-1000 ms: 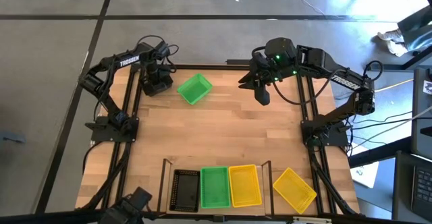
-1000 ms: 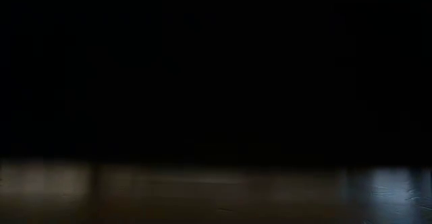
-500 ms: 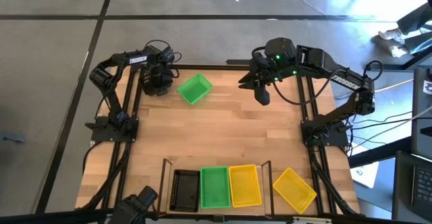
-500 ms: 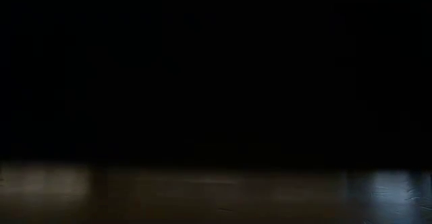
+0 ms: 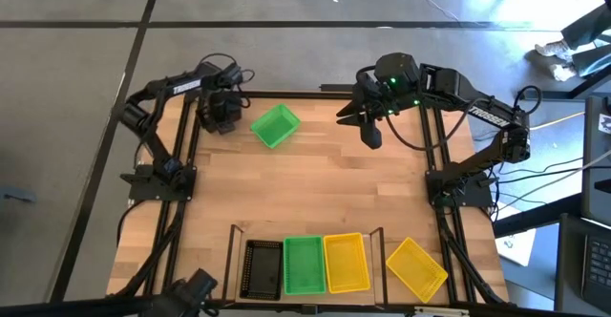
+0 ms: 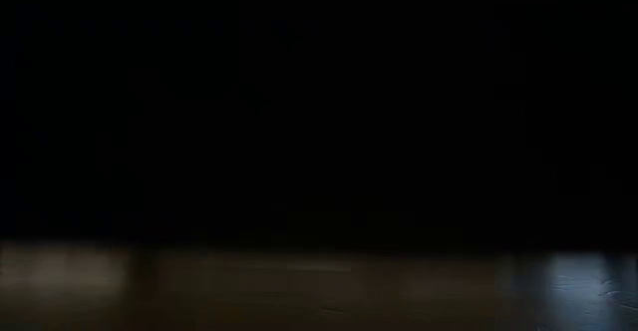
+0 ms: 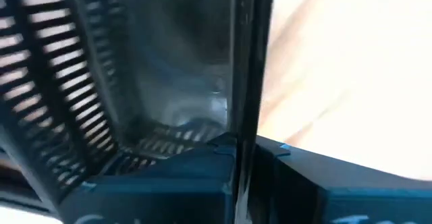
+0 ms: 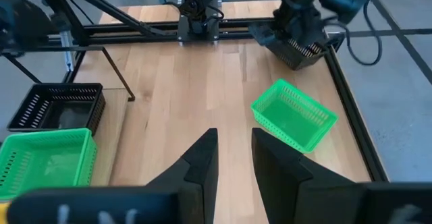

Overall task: Stack baskets on shelf by color
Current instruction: Stack the black basket on top of the black baskets on the shelf

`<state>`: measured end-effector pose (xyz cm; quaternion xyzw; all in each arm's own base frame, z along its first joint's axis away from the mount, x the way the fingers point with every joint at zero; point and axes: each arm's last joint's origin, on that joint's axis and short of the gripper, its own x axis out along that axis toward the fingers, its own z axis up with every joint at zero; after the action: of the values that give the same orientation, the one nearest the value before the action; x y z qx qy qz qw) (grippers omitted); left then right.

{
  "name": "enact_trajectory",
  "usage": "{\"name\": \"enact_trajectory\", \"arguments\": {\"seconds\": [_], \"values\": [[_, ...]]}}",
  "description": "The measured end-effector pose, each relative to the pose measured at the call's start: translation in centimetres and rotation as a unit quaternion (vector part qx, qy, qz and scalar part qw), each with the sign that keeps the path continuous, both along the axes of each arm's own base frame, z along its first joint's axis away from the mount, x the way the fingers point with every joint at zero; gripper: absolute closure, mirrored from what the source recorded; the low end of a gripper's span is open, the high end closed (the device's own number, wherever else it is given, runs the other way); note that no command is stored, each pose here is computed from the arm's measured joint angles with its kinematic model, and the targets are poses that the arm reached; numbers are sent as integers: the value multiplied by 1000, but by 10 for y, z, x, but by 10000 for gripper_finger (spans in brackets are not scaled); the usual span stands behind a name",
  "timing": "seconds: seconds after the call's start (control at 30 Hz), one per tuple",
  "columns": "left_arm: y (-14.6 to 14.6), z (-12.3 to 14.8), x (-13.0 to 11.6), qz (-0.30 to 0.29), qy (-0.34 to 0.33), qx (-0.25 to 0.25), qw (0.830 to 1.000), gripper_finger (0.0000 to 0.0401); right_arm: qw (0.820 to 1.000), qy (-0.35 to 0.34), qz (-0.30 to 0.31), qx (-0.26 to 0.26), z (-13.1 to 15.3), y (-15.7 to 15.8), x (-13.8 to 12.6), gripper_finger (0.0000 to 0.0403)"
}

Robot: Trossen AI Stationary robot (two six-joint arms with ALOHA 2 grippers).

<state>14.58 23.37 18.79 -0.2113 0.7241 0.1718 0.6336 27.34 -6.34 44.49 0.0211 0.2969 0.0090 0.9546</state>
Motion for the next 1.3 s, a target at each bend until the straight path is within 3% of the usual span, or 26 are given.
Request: {"name": "enact_trajectory", "arguments": {"seconds": [0.27, 0.4, 0.6, 0.8, 0.93, 1.03, 1.13, 1.3], "values": [[-29, 59, -17, 103, -50, 83, 990, 401, 1000, 1, 9, -29, 0, -1, 0, 315], [-55, 90, -24, 159, -108, 127, 973, 401, 999, 3, 8, -53, 0, -1, 0, 315], [-97, 124, -23, 203, -218, 148, 943, 401, 997, 7, 4, -80, 0, -2, 0, 315], [-135, 138, -9, 87, -280, 144, 945, 401, 996, 7, 13, -92, 0, -2, 0, 315], [-159, 139, 3, -62, -287, 142, 945, 401, 996, 10, 22, -91, -2, 0, 3, 315], [-173, 139, 12, -164, -294, 143, 931, 401, 993, 18, 51, -106, -8, 6, 12, 315], [-181, 138, 24, -213, -306, 149, 916, 401, 987, 30, 94, -128, -19, 17, 29, 315], [-191, 133, 40, -249, -311, 137, 907, 401, 965, 39, 177, -192, -44, 39, 66, 315]]}}
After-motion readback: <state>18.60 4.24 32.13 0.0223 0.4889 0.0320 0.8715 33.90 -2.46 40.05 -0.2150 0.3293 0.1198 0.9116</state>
